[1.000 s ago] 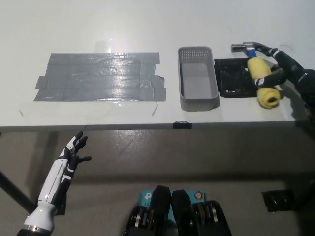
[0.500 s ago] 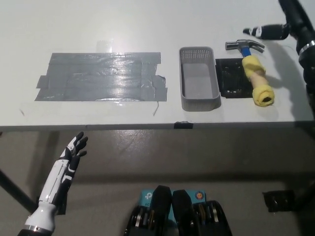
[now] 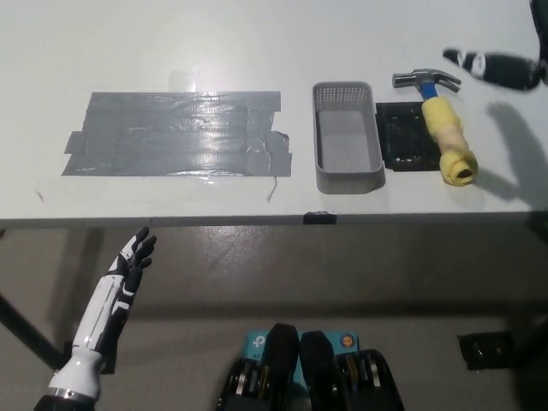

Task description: The robot picks the hammer with right hand and hits the black area on the desk and places it back.

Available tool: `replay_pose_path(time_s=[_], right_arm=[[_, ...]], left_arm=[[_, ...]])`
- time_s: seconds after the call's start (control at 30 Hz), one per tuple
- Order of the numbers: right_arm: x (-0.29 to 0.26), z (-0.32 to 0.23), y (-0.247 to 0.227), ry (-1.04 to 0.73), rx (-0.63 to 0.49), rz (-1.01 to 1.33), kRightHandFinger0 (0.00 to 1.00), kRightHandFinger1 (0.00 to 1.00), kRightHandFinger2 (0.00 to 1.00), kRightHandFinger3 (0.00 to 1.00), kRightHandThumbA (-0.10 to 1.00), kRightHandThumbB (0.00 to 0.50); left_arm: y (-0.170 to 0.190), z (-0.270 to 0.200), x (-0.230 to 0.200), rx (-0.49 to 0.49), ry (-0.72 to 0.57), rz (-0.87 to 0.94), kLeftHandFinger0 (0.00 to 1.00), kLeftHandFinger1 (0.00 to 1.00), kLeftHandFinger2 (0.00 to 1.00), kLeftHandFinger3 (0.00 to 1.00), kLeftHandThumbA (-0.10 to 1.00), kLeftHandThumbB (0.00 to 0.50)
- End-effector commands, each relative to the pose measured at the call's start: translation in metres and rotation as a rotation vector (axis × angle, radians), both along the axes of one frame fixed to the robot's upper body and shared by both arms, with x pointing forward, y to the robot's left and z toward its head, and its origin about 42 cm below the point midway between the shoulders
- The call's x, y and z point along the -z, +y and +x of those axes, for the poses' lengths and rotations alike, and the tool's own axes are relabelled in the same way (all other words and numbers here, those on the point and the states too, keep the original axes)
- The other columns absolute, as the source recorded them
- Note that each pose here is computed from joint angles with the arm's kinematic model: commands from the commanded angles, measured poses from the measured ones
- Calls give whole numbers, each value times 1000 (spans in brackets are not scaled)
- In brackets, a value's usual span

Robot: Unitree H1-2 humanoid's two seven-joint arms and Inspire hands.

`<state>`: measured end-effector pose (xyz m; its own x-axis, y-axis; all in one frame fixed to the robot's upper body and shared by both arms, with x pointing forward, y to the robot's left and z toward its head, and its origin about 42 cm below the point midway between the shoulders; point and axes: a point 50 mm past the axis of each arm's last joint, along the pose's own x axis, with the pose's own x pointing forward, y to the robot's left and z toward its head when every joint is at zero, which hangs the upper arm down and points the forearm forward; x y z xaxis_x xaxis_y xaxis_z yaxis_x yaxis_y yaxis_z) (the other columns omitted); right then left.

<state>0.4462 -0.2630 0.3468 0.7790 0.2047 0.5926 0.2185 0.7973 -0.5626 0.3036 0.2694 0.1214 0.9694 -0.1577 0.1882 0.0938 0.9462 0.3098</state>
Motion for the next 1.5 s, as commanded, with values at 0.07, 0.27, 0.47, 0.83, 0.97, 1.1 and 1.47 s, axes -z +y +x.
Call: replay_pose_path(time_s=[0.07, 0.27, 0.47, 0.83, 0.97, 1.1, 1.47], right_arm=[[-20, -184, 39, -398, -233, 189, 1000, 1000, 1000, 1000, 1000, 313], [53, -187, 53, -201, -229, 278, 1000, 1000, 1000, 1000, 1000, 239], [138, -160, 52, 67, -138, 365, 1000, 1000, 1000, 1000, 1000, 251], [225, -125, 47, 342, -62, 416, 1000, 1000, 1000, 1000, 1000, 170], [236, -126, 43, 378, -69, 429, 1000, 1000, 1000, 1000, 976, 125], [240, -128, 40, 394, -71, 440, 1000, 1000, 1000, 1000, 991, 121], [241, -134, 45, 393, -115, 442, 1000, 1000, 1000, 1000, 954, 127]], left_arm=[[-12, 18, -25, 44, -111, -23, 1000, 1000, 1000, 1000, 1000, 133], [-13, 13, -18, 53, -95, -30, 1000, 1000, 1000, 1000, 1000, 119], [-11, -5, -2, 36, -51, -36, 1000, 1000, 1000, 1000, 1000, 125], [-7, -18, 13, 17, -11, -53, 1000, 1000, 1000, 1000, 1000, 139], [-8, -21, 17, 20, 8, -49, 1000, 1000, 1000, 1000, 1000, 138], [-10, -20, 17, 26, 9, -49, 1000, 1000, 1000, 1000, 1000, 143], [-6, -26, 21, 13, 7, -44, 1000, 1000, 1000, 1000, 1000, 137]])
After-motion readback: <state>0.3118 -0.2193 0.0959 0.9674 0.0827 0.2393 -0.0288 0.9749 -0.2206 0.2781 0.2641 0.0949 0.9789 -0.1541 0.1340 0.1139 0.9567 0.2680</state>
